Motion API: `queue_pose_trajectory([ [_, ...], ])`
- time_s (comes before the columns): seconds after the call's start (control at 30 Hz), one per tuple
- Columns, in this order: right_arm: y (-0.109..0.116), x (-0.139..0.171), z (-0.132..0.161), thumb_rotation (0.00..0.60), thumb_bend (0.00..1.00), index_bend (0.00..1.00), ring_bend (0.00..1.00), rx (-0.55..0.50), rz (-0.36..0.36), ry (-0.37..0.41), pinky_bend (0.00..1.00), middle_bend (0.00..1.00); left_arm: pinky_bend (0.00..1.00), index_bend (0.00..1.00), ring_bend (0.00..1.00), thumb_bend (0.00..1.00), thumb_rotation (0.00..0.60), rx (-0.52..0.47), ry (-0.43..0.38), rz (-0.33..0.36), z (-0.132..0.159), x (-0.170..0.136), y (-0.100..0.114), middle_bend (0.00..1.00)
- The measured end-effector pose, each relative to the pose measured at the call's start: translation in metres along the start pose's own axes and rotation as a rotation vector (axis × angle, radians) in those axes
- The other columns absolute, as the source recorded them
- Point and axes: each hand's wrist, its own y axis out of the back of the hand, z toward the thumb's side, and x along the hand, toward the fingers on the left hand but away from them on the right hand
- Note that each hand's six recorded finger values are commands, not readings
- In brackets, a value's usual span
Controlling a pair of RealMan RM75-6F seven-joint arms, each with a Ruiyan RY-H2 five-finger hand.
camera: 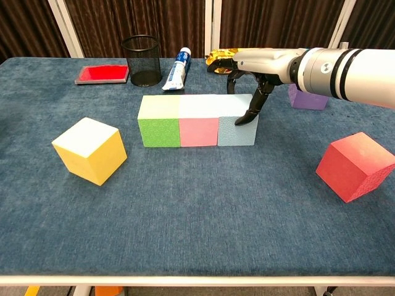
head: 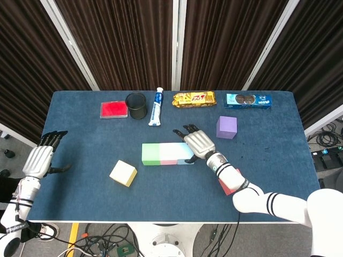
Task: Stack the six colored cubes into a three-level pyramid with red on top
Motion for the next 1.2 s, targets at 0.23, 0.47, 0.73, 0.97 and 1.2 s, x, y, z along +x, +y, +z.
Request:
queue_pose_trajectory([
  [0.23, -0.001, -0.001, 0.0, 0.6, 0.19, 0.0, 0.01, 0.003, 0.002, -0.001, 0.0, 0.52, 0.05, 0.08, 0.0, 0.18, 0.6, 0.001, 0.0, 0.0, 0.0, 0.0, 0.0, 0.08],
  [0.47, -0.001, -0.002, 0.001, 0.6, 0.13, 0.0, 0.0, 0.006, 0.006, 0.005, 0.0, 0.34, 0.05, 0.08, 0.0, 0.18, 0.6, 0.002, 0.0, -0.001, 0.0, 0.0, 0.0, 0.08],
  [0.73, -0.003, -0.001, 0.003, 0.6, 0.1, 0.0, 0.0, 0.016, 0.026, 0.017, 0.0, 0.11, 0.05, 0.08, 0.0, 0.18, 0.6, 0.001, -0.001, -0.002, 0.0, 0.0, 0.0, 0.08],
  [0.97, -0.001, 0.002, 0.003, 0.6, 0.09, 0.0, 0.0, 0.017, 0.029, 0.023, 0.0, 0.05, 0.05, 0.08, 0.0, 0.18, 0.6, 0.002, -0.002, -0.002, 0.001, 0.0, 0.0, 0.08],
  [1.2, 0.005, 0.01, -0.002, 0.6, 0.08, 0.0, 0.0, 0.023, 0.016, 0.021, 0.0, 0.02, 0.05, 0.08, 0.0, 0.18, 0.6, 0.004, -0.008, -0.006, 0.004, 0.0, -0.002, 0.08],
])
